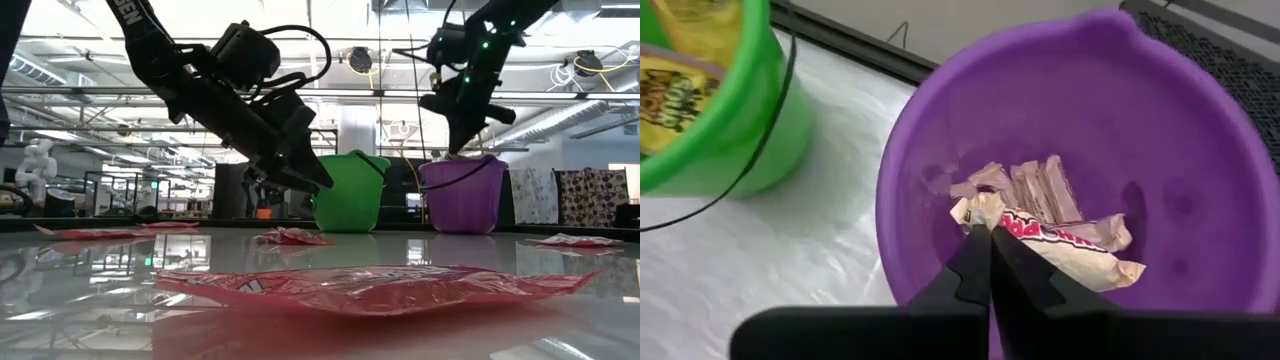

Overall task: Sort candy by brand, put in halloween buckets
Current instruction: Put the light brown chocolate bar into the top violet bucket, then put the red candy into the bottom violet bucket

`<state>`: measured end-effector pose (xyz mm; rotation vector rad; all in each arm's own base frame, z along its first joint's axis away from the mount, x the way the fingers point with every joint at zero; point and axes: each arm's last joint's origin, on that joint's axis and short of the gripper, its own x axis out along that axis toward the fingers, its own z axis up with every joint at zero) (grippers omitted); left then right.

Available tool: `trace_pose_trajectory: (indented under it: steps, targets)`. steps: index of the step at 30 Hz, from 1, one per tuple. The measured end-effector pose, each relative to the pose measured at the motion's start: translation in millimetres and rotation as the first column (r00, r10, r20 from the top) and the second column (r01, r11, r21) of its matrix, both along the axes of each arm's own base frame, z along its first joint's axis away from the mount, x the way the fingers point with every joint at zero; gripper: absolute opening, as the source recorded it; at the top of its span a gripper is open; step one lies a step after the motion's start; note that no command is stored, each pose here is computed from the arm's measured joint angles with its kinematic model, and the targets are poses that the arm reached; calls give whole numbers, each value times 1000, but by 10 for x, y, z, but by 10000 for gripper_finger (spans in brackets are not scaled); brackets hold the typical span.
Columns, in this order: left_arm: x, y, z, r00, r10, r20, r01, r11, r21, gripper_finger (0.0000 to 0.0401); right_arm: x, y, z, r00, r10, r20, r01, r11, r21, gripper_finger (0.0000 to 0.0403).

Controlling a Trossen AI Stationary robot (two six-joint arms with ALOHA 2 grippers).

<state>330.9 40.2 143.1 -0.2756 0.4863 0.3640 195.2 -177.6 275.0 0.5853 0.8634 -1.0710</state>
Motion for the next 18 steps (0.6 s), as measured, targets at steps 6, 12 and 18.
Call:
trace_pose_trajectory:
  steps: [6,12,18]
  targets:
    - [1,-1,1,1000,0,2,0,1000,0,203,22,-46,-46,1000,-2,-6,2,1000,10,9]
    - [28,3,52,998,0,60,-1,1000,5,203,-2,-24,-8,999,35,-20,-35,999,-7,46]
    - [29,-19,69,996,12,94,-1,994,-111,203,-43,19,56,998,60,-14,-61,998,-19,84]
